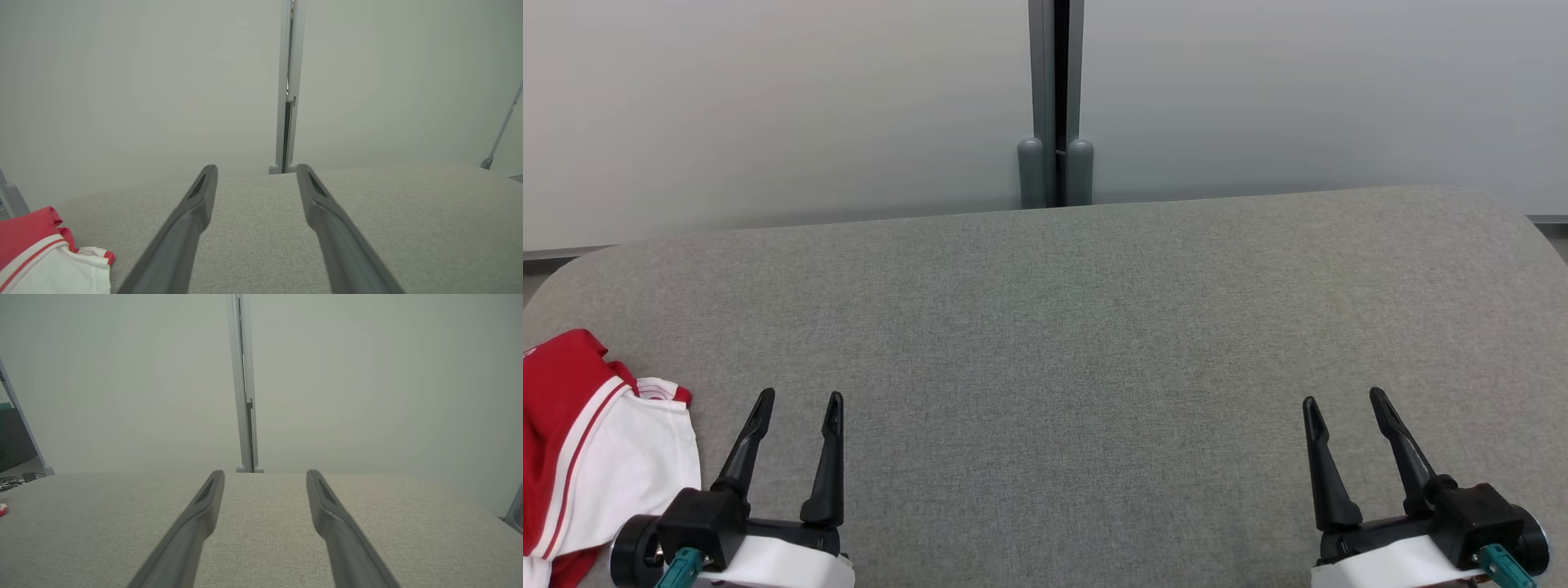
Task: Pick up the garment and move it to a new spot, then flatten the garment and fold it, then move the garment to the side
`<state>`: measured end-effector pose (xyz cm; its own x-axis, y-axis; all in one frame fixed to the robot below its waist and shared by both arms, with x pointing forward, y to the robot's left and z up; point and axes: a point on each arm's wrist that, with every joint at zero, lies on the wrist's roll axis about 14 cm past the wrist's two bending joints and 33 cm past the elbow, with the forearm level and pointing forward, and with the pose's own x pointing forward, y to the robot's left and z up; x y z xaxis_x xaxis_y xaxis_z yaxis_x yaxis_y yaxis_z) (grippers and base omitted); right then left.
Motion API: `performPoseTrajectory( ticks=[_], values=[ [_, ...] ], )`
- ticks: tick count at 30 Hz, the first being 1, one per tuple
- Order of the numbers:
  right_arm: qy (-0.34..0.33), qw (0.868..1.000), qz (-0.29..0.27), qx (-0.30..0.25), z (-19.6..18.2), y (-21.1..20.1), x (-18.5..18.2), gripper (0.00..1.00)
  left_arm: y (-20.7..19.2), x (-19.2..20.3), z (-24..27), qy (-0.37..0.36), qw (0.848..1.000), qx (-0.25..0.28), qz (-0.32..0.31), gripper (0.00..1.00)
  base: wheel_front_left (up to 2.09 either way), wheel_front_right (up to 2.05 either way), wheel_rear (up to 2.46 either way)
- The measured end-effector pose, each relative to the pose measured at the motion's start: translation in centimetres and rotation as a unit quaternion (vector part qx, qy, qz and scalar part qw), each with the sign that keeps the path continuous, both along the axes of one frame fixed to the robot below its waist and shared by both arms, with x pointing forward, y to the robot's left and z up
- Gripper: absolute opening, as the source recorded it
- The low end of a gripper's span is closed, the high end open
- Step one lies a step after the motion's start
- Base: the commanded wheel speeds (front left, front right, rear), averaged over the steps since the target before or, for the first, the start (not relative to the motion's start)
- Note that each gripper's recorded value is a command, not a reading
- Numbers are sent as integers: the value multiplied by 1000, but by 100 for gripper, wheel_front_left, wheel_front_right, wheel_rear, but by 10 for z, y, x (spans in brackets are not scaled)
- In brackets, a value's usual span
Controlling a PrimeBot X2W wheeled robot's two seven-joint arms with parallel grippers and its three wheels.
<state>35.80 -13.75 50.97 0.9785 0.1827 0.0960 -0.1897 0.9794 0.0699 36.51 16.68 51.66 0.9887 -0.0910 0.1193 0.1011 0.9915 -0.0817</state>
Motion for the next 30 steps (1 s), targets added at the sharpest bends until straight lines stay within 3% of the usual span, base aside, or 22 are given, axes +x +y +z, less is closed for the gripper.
performPoseTrajectory(
  ticks=[20, 30],
  values=[
    [2, 1000, 2, 1, -1, 1, 1, 100, 4, -2, -5, 7, 1000, -1, 6, 100, 0, 0, 0],
    [11, 998, 57, 3, -7, 37, 8, 100, 38, -22, -6, 9, 998, -8, 63, 100, 0, 0, 0]
  ],
)
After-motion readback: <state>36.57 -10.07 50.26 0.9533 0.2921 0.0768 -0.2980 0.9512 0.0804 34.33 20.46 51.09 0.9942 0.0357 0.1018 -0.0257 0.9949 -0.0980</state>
